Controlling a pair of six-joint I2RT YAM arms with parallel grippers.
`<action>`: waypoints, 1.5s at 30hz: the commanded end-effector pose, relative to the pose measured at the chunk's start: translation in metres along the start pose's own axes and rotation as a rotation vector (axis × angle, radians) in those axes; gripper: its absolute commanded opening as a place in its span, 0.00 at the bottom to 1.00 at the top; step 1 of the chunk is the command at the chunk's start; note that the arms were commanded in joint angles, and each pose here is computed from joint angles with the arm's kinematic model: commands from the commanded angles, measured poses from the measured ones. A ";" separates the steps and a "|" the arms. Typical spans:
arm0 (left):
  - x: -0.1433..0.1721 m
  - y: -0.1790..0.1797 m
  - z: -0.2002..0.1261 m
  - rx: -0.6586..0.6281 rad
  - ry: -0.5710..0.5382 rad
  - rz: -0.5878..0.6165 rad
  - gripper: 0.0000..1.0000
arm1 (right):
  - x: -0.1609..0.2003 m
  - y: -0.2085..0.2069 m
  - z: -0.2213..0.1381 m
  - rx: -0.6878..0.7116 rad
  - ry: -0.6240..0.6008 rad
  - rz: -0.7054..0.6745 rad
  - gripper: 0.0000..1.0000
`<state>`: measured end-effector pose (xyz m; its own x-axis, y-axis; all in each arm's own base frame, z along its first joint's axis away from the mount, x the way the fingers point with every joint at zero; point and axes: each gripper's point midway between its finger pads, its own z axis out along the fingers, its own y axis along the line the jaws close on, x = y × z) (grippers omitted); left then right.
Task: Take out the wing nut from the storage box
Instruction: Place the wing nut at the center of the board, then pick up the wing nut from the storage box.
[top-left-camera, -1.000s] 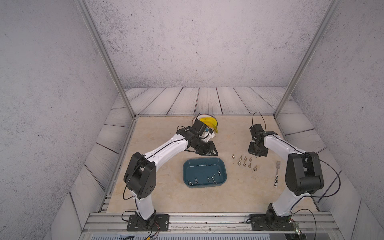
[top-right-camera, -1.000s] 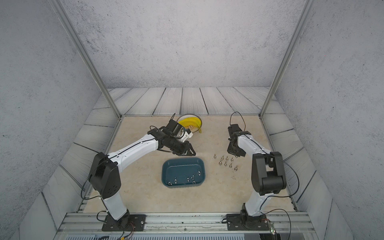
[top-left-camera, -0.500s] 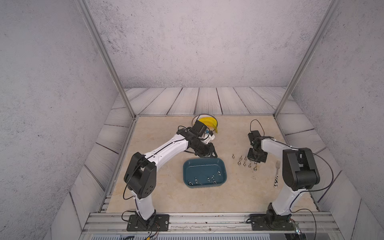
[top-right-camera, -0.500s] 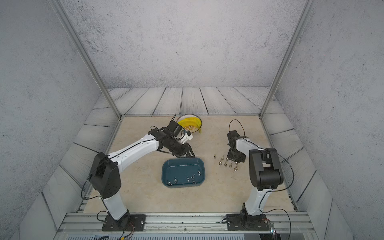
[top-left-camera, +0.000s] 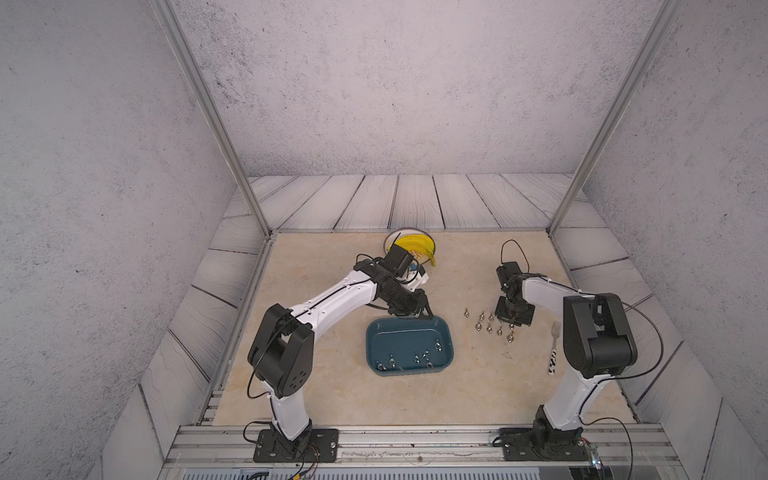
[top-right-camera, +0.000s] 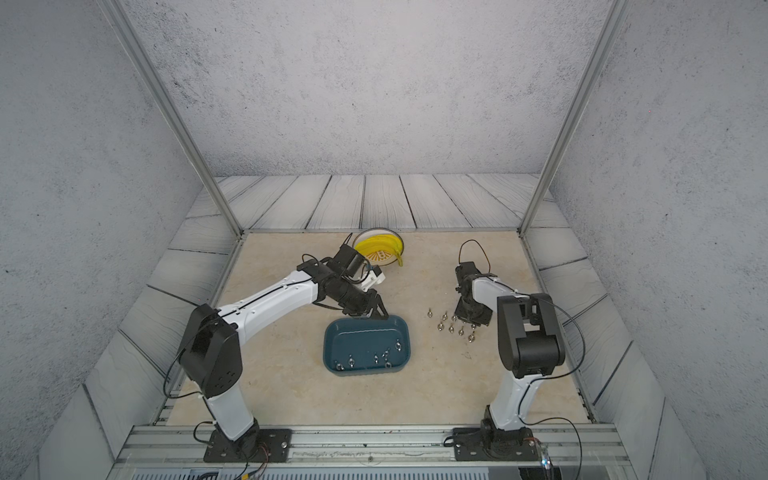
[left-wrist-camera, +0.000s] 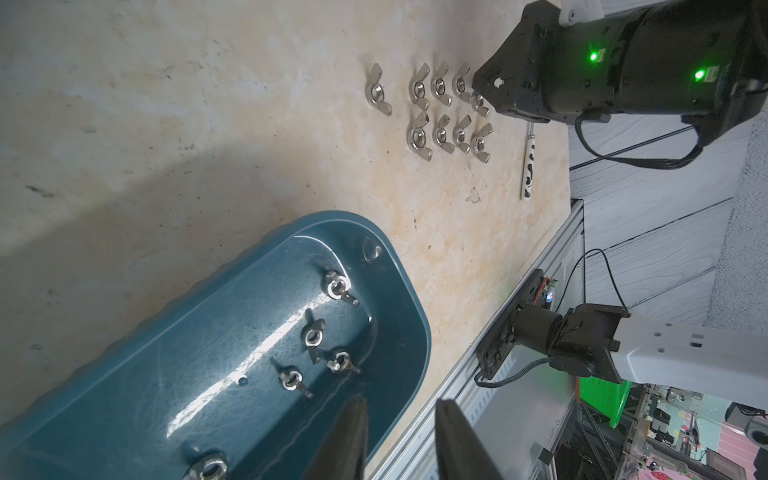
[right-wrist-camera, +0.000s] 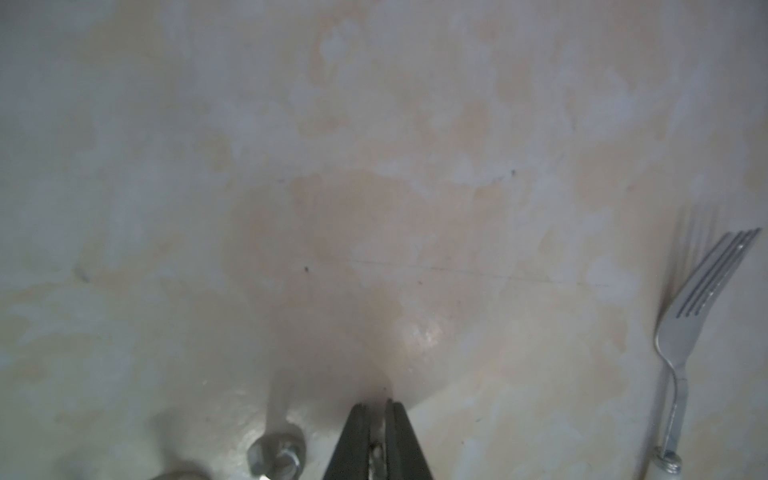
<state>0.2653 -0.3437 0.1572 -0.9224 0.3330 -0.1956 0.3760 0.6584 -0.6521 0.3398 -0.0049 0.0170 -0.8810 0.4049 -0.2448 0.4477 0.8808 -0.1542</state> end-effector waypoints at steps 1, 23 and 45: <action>0.002 0.001 -0.002 -0.001 -0.002 0.005 0.35 | 0.005 -0.007 -0.003 0.007 0.009 0.012 0.21; 0.004 0.076 -0.074 -0.131 -0.192 -0.287 0.35 | 0.040 0.074 -0.141 -0.233 -0.213 -0.323 0.23; 0.058 0.086 -0.114 -0.126 -0.233 -0.376 0.35 | 0.166 0.183 -0.163 -0.309 -0.067 -0.548 0.30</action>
<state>0.2552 -0.1857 0.1667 -0.9830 -0.1278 -0.1322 -0.0275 0.8130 -0.5816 0.2481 0.2549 0.1018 -0.9416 -0.1815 -0.2838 -0.1895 0.9819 0.0006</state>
